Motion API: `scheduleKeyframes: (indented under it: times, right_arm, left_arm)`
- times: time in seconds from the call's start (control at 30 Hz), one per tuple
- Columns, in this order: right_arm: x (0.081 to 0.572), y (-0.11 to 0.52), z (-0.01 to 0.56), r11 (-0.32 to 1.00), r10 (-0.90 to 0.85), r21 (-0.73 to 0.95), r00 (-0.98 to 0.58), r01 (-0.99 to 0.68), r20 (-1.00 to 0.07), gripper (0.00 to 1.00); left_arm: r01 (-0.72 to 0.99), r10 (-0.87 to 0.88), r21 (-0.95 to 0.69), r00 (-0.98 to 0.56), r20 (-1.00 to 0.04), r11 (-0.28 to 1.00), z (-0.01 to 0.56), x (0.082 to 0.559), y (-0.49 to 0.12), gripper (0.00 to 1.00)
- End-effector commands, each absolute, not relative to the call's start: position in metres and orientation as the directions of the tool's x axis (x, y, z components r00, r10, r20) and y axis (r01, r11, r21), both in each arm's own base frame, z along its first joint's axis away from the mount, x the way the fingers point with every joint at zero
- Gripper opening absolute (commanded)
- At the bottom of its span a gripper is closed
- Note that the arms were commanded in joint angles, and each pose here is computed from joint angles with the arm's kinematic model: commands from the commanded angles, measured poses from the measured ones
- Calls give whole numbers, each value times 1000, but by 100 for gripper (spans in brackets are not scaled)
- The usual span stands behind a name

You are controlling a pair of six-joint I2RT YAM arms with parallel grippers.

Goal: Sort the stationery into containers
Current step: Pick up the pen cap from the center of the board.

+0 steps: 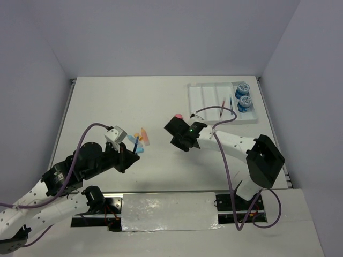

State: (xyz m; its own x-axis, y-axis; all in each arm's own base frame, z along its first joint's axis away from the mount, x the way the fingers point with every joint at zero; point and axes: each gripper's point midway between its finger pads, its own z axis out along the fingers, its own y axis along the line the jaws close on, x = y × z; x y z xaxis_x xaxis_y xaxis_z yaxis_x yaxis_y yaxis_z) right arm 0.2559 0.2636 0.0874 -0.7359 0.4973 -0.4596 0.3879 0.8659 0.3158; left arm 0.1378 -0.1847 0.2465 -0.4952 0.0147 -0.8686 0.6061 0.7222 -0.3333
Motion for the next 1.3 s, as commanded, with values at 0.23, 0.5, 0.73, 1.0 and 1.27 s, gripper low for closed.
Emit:
scheduleKeyframes:
  times: [0.23,0.5,0.73,1.0,1.27]
  right_arm:
    - [261,262,82,589,779,202,-483,782,-401,53]
    - [250,258,49,518,825,179,-433,837,-362,53]
    - [252,260,26,517,822,117,-454,848,-343,52]
    - [245,255,11,503,823,60,-457,862,-337,50]
    - [237,246,-4,527,810,33,-491,849,-320,21]
  left_arm:
    - [692,-22,-344,-429,-903,635,270,126,-191,1]
    - [749,-77,-348,-372,-925,563,290,109,-186,3]
    - [746,-70,-350,-380,-922,566,287,109,-186,5]
    - [751,-74,-350,-376,-924,560,289,107,-186,5]
    - [754,-86,-355,-373,-924,553,291,104,-184,6]
